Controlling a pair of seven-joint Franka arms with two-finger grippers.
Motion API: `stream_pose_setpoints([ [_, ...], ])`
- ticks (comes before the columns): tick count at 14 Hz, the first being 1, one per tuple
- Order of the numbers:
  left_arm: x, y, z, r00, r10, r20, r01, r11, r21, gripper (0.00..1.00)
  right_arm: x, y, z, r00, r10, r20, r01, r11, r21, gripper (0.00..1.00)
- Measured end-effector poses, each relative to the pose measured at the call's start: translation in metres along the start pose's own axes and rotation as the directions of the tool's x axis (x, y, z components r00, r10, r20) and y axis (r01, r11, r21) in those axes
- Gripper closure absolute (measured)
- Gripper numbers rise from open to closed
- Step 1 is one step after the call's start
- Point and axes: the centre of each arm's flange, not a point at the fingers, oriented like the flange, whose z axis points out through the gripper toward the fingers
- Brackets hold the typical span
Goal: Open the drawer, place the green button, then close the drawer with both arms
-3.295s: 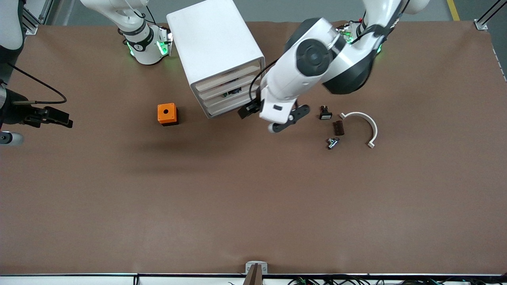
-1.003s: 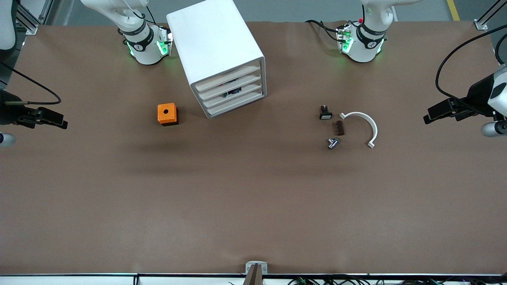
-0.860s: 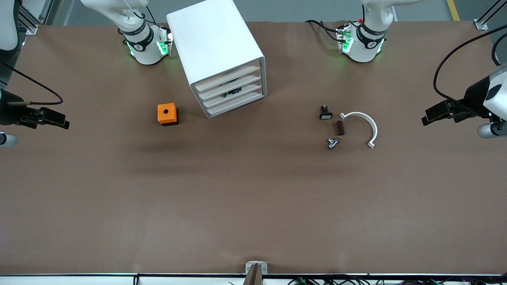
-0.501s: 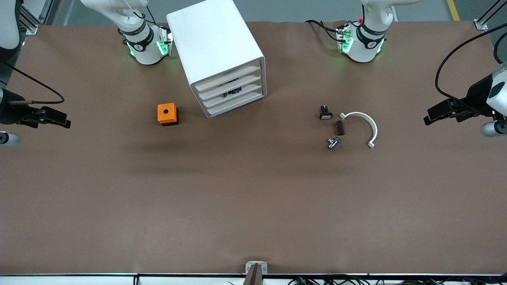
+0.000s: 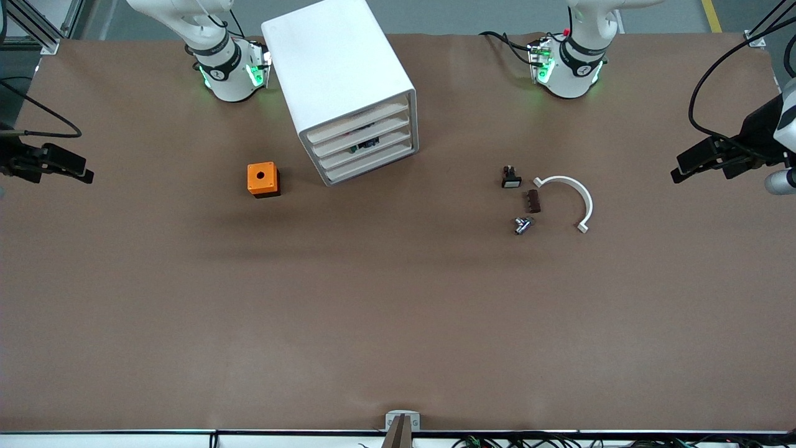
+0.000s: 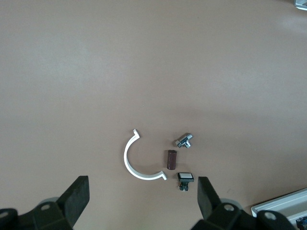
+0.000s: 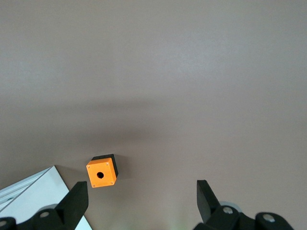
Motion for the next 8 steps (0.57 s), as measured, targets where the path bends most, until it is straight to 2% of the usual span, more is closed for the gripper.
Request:
stream_pose_setpoints([
  [4,-0.007,-0.004,-0.012,1.000,0.000,-0.018,0.001,0.999,0.040,0.00,-0.016,0.001,-0.003,1.000,0.001,-0.001,-0.001,1.000,0.004,0.00],
  [8,-0.009,-0.006,-0.011,1.000,-0.001,-0.005,0.001,0.998,0.055,0.00,-0.029,0.008,-0.010,1.000,0.007,-0.013,-0.007,1.000,0.009,0.00],
])
